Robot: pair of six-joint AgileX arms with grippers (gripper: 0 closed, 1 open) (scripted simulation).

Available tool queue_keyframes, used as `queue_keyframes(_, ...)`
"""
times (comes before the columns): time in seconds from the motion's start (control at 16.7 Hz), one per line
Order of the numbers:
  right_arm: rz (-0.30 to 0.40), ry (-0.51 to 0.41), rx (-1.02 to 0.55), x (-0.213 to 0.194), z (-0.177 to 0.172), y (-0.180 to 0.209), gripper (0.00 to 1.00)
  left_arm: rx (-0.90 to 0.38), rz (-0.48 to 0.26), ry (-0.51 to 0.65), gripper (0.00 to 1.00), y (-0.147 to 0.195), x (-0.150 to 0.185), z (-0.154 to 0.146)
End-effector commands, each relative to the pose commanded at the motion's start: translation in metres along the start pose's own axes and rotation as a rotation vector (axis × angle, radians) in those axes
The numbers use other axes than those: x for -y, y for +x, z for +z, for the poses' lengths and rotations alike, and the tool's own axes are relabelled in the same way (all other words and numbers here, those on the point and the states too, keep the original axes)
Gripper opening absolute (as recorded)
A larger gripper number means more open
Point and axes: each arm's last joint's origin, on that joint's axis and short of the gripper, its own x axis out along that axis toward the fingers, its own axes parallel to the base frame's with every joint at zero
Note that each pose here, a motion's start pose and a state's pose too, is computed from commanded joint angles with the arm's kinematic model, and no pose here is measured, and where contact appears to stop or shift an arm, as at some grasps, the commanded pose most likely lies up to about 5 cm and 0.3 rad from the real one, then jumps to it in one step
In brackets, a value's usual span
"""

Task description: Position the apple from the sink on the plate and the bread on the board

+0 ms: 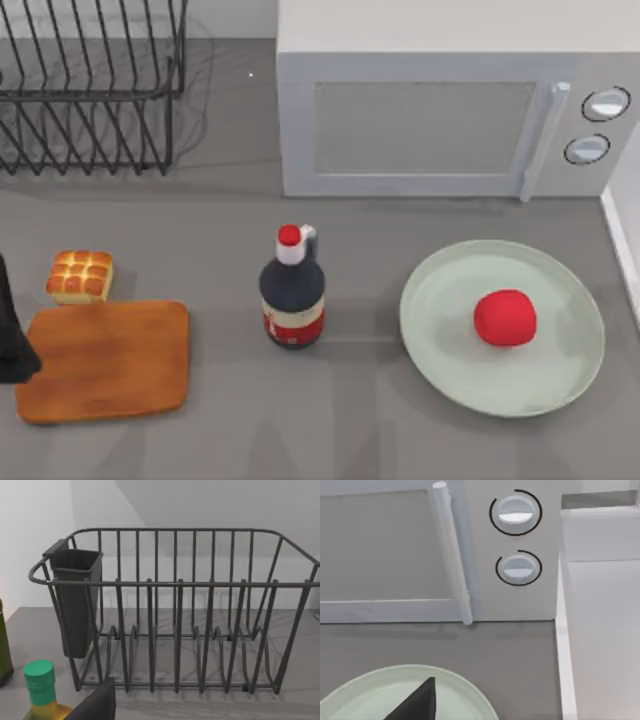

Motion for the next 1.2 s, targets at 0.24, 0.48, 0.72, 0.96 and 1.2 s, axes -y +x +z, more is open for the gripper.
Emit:
queue_keyframes(0.24, -0.055, -0.061, 0.247, 0.014, -0.043, -0.002, 1.00, 0.000, 0.000, 0.000, 1.00, 0.000, 0.000, 0.000)
queue_keyframes(0.48, -0.095, -0.099, 0.366, 0.021, -0.063, 0.003, 1.00, 0.000, 0.000, 0.000, 1.00, 0.000, 0.000, 0.000)
queue_keyframes(0.72, -0.097, -0.101, 0.372, 0.022, -0.064, 0.003, 1.00, 0.000, 0.000, 0.000, 1.00, 0.000, 0.000, 0.000)
queue_keyframes(0.96, -0.097, -0.101, 0.372, 0.022, -0.064, 0.003, 1.00, -0.016, -0.007, 0.000, 1.00, 0.000, 0.001, 0.006)
queue_keyframes(1.2, -0.097, -0.101, 0.372, 0.022, -0.064, 0.003, 1.00, -0.151, -0.029, -0.001, 1.00, 0.007, 0.002, 0.036)
